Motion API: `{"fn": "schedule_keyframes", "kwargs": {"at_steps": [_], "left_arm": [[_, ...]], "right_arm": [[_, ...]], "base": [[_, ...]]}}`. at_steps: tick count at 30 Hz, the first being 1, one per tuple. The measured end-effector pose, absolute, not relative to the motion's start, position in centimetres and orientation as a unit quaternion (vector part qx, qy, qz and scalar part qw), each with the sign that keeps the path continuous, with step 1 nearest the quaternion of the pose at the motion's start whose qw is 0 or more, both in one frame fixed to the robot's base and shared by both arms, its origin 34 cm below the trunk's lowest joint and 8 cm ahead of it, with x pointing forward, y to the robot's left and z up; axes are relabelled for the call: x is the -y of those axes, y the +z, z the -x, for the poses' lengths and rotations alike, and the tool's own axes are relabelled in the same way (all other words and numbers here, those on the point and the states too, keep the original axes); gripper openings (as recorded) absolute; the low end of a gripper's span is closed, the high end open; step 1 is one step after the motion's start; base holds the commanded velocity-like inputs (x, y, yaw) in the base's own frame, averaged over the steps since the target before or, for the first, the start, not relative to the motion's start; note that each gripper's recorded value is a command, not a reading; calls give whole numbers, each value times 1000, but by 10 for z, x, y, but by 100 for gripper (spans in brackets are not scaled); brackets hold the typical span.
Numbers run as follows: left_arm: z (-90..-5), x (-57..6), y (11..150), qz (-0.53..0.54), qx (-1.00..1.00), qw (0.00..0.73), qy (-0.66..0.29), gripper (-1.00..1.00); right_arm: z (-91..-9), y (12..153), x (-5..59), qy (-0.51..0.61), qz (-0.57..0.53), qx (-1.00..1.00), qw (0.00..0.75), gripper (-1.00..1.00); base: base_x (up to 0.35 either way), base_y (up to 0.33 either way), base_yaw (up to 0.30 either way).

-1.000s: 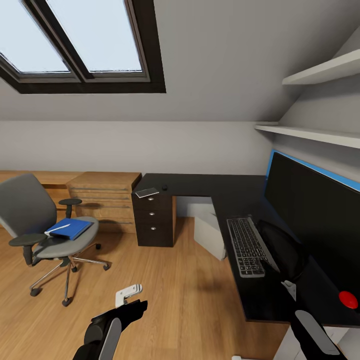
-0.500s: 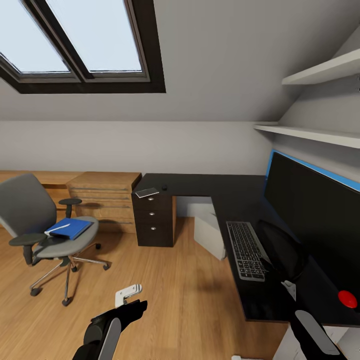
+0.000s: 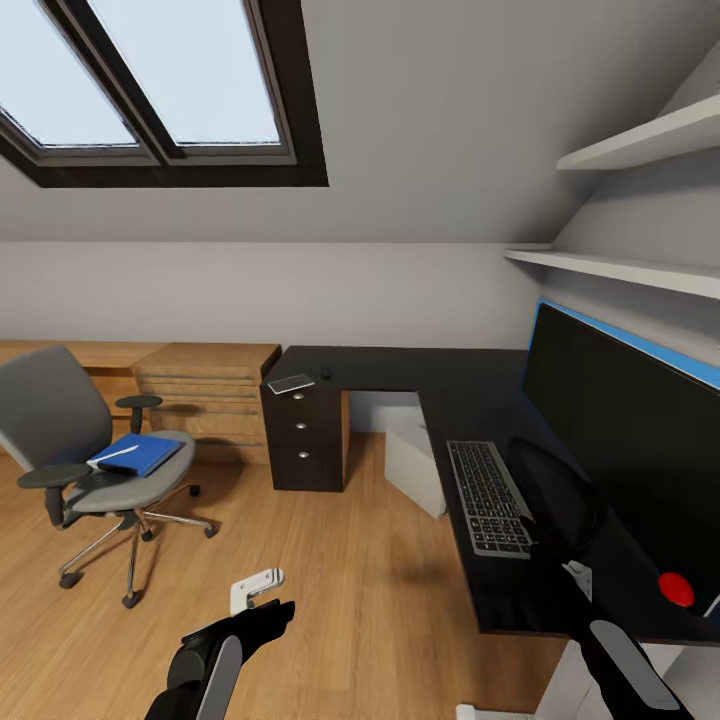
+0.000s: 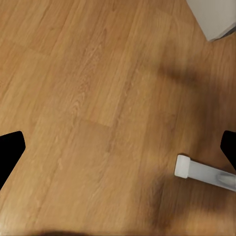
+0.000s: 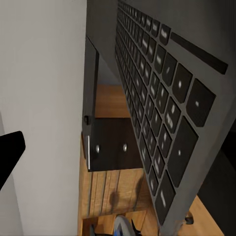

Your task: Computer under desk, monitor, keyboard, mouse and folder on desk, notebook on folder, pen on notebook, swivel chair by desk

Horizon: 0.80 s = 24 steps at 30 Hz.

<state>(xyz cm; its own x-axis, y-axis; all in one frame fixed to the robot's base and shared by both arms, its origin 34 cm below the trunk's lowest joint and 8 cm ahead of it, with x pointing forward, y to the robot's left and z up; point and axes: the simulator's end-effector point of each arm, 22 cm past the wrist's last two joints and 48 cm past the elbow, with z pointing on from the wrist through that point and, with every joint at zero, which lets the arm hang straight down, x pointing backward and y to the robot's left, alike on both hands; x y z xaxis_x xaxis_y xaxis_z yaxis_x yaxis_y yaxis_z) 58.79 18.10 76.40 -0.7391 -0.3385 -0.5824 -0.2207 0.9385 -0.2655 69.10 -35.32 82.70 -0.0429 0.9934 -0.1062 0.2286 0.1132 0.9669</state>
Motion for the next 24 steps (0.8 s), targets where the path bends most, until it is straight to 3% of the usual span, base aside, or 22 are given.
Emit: {"fn": "schedule_keyframes", "kwargs": {"at_steps": [24], "left_arm": [[-588,-181,764,151,-928,328,-90,100]], "right_arm": [[-691,825,349,419,-517,-592,455,100]], "base": [[-303,-9,0]]}}
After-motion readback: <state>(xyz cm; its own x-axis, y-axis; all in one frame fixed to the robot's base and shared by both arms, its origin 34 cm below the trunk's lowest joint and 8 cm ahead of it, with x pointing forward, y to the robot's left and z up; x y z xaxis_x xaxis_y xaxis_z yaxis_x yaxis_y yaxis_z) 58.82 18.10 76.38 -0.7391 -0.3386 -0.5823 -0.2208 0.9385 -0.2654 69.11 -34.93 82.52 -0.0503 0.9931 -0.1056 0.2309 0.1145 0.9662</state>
